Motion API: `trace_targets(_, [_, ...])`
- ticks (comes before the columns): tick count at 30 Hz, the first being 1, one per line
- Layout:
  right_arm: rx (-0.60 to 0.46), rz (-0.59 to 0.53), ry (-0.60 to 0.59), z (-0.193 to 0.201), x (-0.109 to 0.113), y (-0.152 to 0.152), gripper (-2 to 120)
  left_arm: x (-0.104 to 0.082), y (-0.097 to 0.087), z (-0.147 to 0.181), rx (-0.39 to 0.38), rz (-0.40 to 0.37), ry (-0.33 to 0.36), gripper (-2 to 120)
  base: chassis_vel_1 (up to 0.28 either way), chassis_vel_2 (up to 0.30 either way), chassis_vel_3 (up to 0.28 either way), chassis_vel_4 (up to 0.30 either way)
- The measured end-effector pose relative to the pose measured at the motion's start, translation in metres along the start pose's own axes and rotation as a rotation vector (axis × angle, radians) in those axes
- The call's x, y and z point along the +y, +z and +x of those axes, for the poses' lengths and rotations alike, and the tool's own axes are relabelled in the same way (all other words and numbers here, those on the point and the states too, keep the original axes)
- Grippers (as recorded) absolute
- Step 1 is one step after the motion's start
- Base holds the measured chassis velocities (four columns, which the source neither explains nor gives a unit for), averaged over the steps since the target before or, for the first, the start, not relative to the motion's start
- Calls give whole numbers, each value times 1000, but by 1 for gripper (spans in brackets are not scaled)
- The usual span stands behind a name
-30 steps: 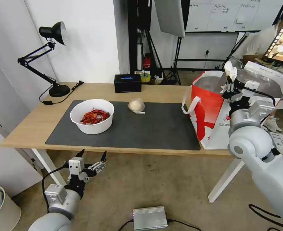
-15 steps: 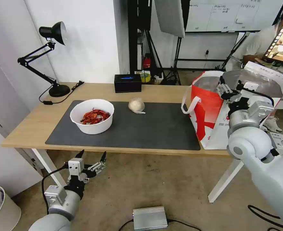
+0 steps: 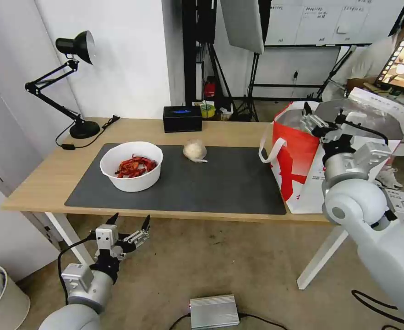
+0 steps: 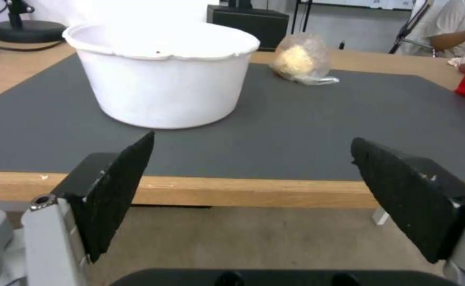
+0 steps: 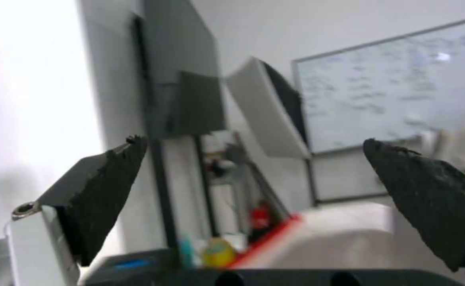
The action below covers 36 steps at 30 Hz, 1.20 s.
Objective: Pick up the trash from the table and place it into the takeout bag.
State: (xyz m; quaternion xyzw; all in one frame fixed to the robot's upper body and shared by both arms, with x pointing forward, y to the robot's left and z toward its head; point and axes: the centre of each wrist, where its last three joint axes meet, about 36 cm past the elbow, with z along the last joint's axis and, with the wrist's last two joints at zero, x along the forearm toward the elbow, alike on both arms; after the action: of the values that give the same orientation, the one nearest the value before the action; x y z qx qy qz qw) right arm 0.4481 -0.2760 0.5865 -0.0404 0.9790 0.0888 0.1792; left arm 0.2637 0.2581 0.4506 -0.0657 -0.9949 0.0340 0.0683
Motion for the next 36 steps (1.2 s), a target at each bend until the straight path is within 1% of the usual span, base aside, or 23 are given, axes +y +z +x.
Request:
trace_targets(1, [0, 0, 0, 0, 0, 0, 100, 0, 0, 0, 0, 0, 0, 100, 0, 0, 0, 0])
trace_targets(5, [1, -20, -90, 15, 12, -2, 100, 1, -1, -1, -4, 0, -1, 100, 0, 0, 0, 0])
trace_targets(6, [1, -20, -90, 15, 12, -2, 100, 1, -1, -1, -4, 0, -1, 100, 0, 0, 0, 0])
trace_targets(8, [27, -14, -150, 30, 16, 0, 100, 2, -2, -1, -6, 3, -4, 100, 0, 0, 0, 0])
trace_targets(10, [36, -12, -162, 34, 17, 1, 100, 3, -2, -1, -7, 4, -4, 100, 0, 0, 0, 0])
trace_targets(12, [107, 0, -235, 57, 23, 7, 100, 5, -4, -3, -11, 1, -5, 100, 0, 0, 0, 0])
trace_targets(13, [107, 0, -235, 57, 23, 7, 100, 5, -4, -3, -11, 1, -5, 100, 0, 0, 0, 0])
trace_targets(15, [183, 20, -264, 75, 28, 15, 100, 8, -5, -5, -16, 0, -5, 100, 0, 0, 0, 0])
trace_targets(16, [224, 27, -271, 82, 31, 18, 100, 9, -6, -6, -18, 0, -6, 100, 0, 0, 0, 0])
trace_targets(17, [224, 27, -271, 82, 31, 18, 100, 9, -6, -6, -18, 0, -6, 100, 0, 0, 0, 0])
trace_targets(20, [331, 63, -275, 100, 34, 27, 100, 12, -6, -7, -16, -5, -8, 100, 0, 0, 0, 0])
trace_targets(21, [331, 63, -275, 100, 34, 27, 100, 12, -6, -7, -16, -5, -8, 100, 0, 0, 0, 0])
trace_targets(23, [385, 77, -272, 109, 33, 33, 100, 15, -5, -8, -15, -8, -8, 100, 0, 0, 0, 0])
trace_targets(25, [450, 82, -264, 124, 31, 45, 100, 18, -2, -9, -18, -13, -7, 100, 0, 0, 0, 0])
trace_targets(26, [450, 82, -264, 124, 31, 45, 100, 18, -2, -9, -18, -13, -7, 100, 0, 0, 0, 0])
trace_targets(28, [487, 76, -256, 136, 30, 57, 100, 20, -2, -11, -19, -16, -5, 100, 0, 0, 0, 0])
trace_targets(33, [526, 77, -242, 155, 28, 77, 100, 24, -1, -14, -15, -25, 0, 100, 0, 0, 0, 0])
trace_targets(36, [541, 73, -237, 164, 30, 82, 100, 26, 0, -16, -10, -30, 2, 100, 0, 0, 0, 0])
